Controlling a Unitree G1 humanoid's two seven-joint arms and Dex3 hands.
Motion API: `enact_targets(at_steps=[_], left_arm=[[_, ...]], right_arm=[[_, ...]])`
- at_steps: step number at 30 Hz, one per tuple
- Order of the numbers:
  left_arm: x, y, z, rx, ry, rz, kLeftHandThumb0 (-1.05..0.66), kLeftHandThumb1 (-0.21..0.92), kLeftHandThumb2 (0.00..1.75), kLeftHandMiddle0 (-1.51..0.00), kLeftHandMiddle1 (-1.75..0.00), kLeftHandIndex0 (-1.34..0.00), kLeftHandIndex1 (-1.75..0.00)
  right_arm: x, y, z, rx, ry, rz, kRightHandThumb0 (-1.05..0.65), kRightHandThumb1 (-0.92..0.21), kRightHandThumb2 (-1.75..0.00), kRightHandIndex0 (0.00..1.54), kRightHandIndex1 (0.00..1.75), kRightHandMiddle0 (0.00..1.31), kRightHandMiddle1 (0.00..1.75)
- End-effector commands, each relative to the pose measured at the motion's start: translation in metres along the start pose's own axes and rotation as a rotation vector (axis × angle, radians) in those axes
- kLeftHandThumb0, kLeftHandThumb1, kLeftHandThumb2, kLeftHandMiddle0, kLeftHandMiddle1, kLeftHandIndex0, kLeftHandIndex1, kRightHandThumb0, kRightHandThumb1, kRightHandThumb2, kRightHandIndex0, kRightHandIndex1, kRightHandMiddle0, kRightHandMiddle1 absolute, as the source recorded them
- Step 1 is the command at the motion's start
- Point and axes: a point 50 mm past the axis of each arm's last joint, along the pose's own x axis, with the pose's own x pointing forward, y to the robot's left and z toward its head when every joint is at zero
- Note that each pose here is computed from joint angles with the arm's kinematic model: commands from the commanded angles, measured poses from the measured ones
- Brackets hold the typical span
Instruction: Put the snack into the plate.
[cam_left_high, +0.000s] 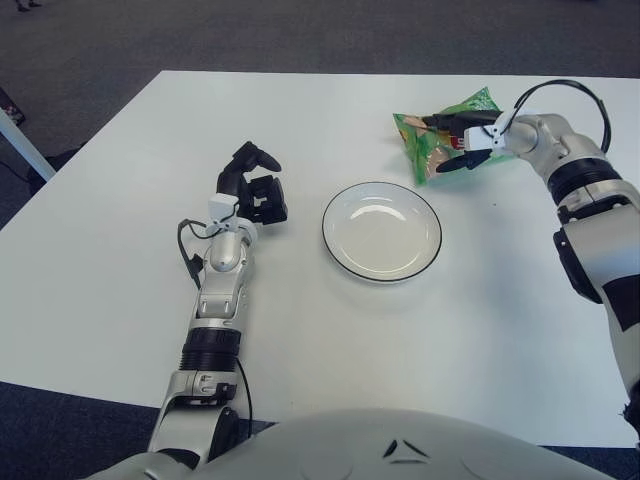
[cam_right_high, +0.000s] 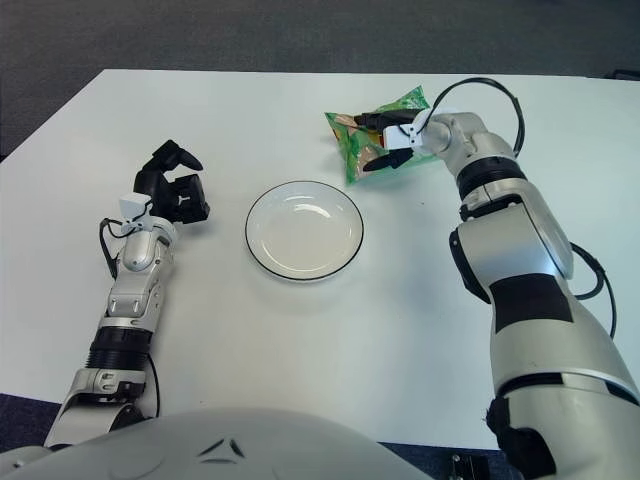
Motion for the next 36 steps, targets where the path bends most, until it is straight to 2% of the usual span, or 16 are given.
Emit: enact_targets(at_steps=[1, 9, 16, 25, 32, 36], left_arm=[[-0.049, 0.010, -0.045, -0.004, 0.199, 0.042, -0.49, 0.28, 1.36, -1.34, -1.75, -0.64, -1.75], [-0.049, 0.014, -0.045, 0.017, 0.168, 0.013, -0.49, 0.29, 1.35, -1.35, -1.75, -0.63, -1.75], [-0.048, 0.016, -0.044, 0.011, 0.137, 0.003, -0.49, 0.28, 1.35, -1.36, -1.75, -0.64, -1.75], [-0.047, 0.016, -0.044, 0.006, 0.116, -0.001, -0.51, 0.25, 1.39, -1.37, -1.75, -0.66, -1.75], [-0.045, 0.013, -0.043, -0.008, 0.121, -0.011, -0.50, 0.26, 1.38, -1.36, -1.75, -0.66, -1.75], [-0.045, 0.013, -0.043, -0.009, 0.121, -0.015, -0.50, 0.27, 1.37, -1.36, -1.75, -0.65, -1.75]], right_arm=[[0.003, 0.023, -0.009, 0.013, 0.070, 0.053, -1.04, -0.92, -0.58, 0.00, 0.00, 0.00, 0.16], [0.003, 0.034, -0.015, 0.028, 0.124, 0.048, -1.04, -0.92, -0.60, 0.00, 0.00, 0.00, 0.20], [0.003, 0.036, -0.015, 0.021, 0.126, 0.038, -1.04, -0.92, -0.60, 0.00, 0.00, 0.00, 0.21], [-0.001, 0.029, -0.014, 0.044, 0.060, 0.031, -1.04, -0.92, -0.60, 0.00, 0.00, 0.00, 0.24], [-0.011, 0.018, -0.013, 0.061, -0.051, 0.065, -1.04, -0.92, -0.61, 0.00, 0.00, 0.00, 0.24], [-0.012, 0.017, -0.010, 0.073, -0.080, 0.088, -1.02, -0.92, -0.60, 0.00, 0.00, 0.00, 0.22]])
